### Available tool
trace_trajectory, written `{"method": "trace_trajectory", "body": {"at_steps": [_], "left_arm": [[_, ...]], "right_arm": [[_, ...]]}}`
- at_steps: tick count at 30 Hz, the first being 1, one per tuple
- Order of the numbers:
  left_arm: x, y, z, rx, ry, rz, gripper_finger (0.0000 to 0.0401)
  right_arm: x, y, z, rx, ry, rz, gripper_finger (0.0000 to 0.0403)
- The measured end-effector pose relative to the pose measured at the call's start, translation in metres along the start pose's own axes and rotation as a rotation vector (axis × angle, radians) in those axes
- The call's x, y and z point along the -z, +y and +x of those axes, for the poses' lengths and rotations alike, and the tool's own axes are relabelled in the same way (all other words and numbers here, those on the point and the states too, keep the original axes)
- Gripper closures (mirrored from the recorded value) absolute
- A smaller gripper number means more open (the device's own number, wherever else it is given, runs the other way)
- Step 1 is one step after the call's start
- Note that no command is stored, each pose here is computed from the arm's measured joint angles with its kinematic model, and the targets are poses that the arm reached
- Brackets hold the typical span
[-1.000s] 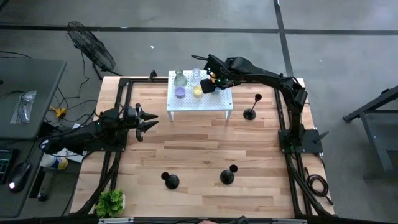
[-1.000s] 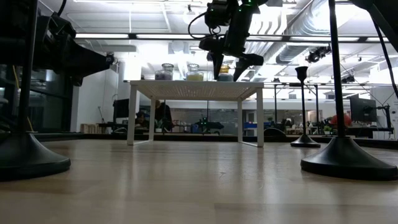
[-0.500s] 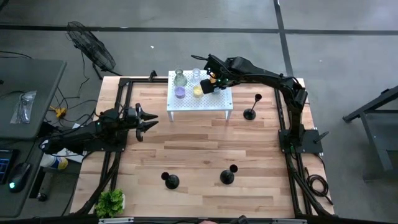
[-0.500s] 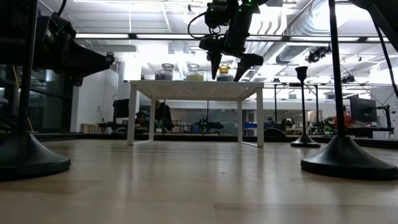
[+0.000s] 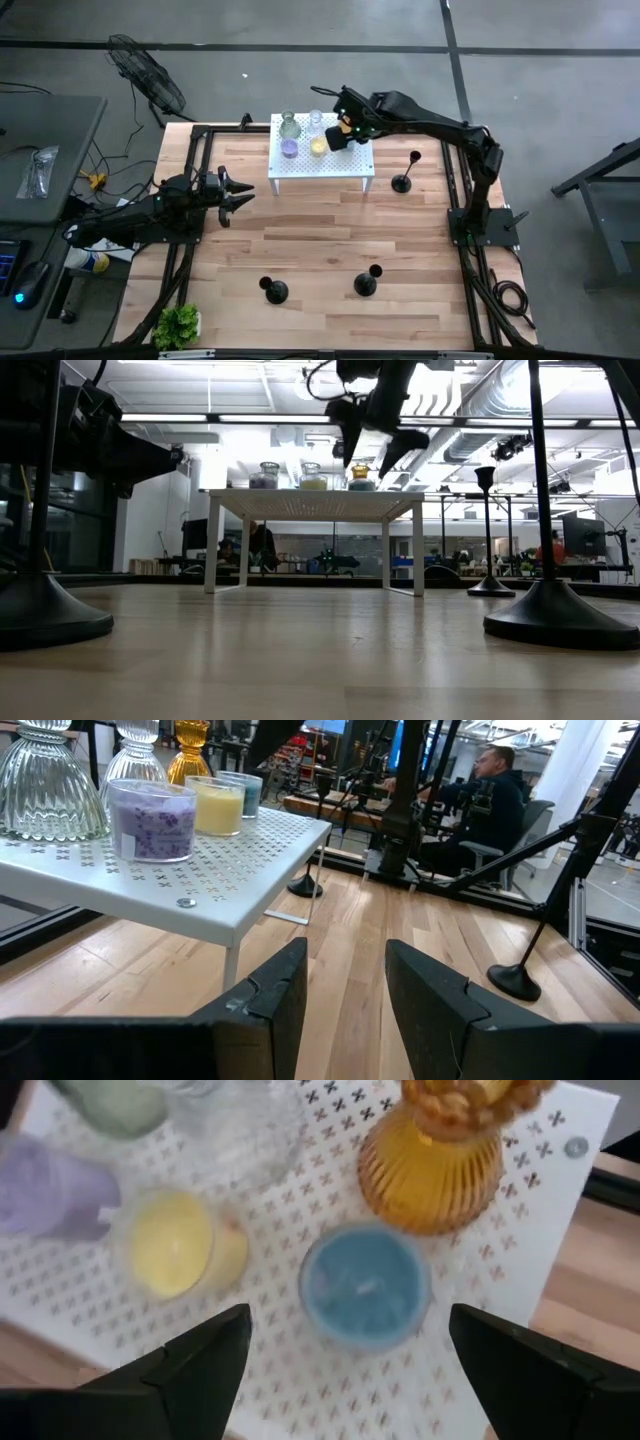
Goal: Pick & Place candle stick holders
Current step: Put the top right black candle holder on the shelf
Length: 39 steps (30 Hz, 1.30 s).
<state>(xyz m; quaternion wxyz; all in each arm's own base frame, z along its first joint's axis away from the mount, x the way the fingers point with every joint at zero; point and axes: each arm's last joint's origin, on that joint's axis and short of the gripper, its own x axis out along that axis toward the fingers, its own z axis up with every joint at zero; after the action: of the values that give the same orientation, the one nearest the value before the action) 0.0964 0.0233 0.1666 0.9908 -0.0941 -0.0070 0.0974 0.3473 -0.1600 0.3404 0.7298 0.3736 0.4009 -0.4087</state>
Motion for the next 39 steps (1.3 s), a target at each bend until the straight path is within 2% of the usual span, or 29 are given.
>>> {"method": "trace_trajectory", "body": {"at_steps": [4,12,20,28,39], "left_arm": [[0.0,0.0,0.0,0.0,0.0,0.0,0.0267],[0.0,0.0,0.0,0.0,0.0,0.0,0.0267],[0.0,0.0,0.0,0.0,0.0,0.0,0.0267],[0.0,0.0,0.0,0.0,0.0,0.0,0.0267],[0.0,0.0,0.0,0.0,0.0,0.0,0.0267]], "right_arm": [[0.012,0.001,-0.017,0.011,0.017,-0.006,0.0069],[0.044,0.0,-0.047,0.133,0.042,0.0,0.0069],[0.06,-0.018,-0.08,0.254,0.01,0.057,0.0069],[0.085,-0.054,-0.096,0.272,0.012,0.068,0.0069],[0.149,-0.099,-0.115,0.234,-0.02,0.157,0.0069]]}}
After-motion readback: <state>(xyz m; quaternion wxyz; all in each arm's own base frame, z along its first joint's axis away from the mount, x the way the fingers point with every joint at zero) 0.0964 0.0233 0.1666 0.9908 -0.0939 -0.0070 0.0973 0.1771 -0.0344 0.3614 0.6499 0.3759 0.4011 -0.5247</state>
